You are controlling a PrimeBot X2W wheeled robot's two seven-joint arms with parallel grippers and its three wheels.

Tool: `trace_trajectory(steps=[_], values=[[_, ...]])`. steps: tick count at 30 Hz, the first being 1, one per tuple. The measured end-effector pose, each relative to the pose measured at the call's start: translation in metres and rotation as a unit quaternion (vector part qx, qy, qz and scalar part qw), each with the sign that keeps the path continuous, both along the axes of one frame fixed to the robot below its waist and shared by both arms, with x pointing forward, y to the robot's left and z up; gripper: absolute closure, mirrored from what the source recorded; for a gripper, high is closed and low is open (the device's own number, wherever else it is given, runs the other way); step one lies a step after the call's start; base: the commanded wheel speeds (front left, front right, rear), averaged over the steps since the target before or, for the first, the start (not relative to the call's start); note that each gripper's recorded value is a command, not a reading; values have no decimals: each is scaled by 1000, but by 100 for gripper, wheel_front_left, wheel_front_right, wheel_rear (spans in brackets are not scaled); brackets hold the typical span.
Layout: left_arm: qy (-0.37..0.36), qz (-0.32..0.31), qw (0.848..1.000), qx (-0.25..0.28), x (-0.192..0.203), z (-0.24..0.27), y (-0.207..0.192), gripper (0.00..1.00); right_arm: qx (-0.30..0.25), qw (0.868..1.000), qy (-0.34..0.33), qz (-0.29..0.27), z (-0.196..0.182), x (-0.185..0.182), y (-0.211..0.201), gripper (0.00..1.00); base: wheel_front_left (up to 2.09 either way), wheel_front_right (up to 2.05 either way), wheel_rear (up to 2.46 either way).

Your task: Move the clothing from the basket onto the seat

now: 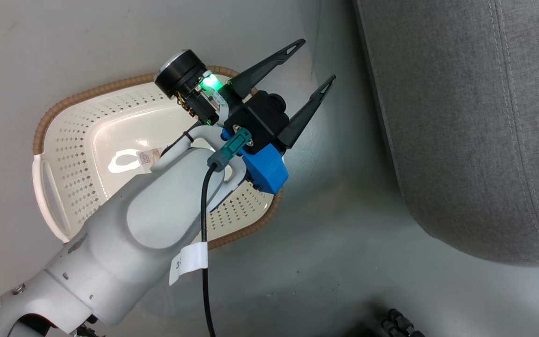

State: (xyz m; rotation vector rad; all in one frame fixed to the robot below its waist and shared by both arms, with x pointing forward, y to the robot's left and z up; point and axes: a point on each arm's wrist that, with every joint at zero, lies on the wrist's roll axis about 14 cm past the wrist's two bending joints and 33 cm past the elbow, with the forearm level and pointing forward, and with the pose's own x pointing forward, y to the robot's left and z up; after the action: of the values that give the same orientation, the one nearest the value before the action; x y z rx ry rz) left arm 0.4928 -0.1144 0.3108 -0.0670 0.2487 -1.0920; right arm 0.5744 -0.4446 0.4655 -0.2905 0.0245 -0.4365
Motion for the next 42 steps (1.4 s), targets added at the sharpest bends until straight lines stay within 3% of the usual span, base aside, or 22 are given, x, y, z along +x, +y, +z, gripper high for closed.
trace_trajectory(steps=[4, 5, 6, 7, 12, 24, 33, 42], values=[[-1, 1, 1000, 0, 0, 2, 1, 0, 13, 1000, 13, -7, -11, -7, -1, 100, 0, 0, 0], [-1, 1, 1000, 1, 0, 3, 1, 0, 16, 1000, 11, -9, -10, -8, -1, 83, 0, 0, 0], [-2, 1, 1000, 1, 0, 4, 1, 0, 18, 1000, 10, -10, -9, -9, -1, 32, 0, 0, 0], [-5, 1, 1000, 0, 0, 7, 1, 0, 22, 1000, 9, -12, -9, -11, -2, 0, 0, 0, 0], [-15, 7, 1000, -3, -2, 24, 0, 0, 27, 999, -7, -16, 6, -29, -1, 0, 0, 0, 0], [-50, 55, 997, -32, -9, 97, 10, 0, 44, 998, -39, -21, 35, -115, 19, 0, 0, 0, 0], [-83, 148, 984, -56, -11, 151, 53, 0, 47, 994, -84, 50, 73, -137, 73, 0, 0, 0, 0], [-118, 263, 955, -65, -18, 189, 122, 0, 84, 979, -108, 151, 84, -142, 154, 0, 0, 0, 0]])
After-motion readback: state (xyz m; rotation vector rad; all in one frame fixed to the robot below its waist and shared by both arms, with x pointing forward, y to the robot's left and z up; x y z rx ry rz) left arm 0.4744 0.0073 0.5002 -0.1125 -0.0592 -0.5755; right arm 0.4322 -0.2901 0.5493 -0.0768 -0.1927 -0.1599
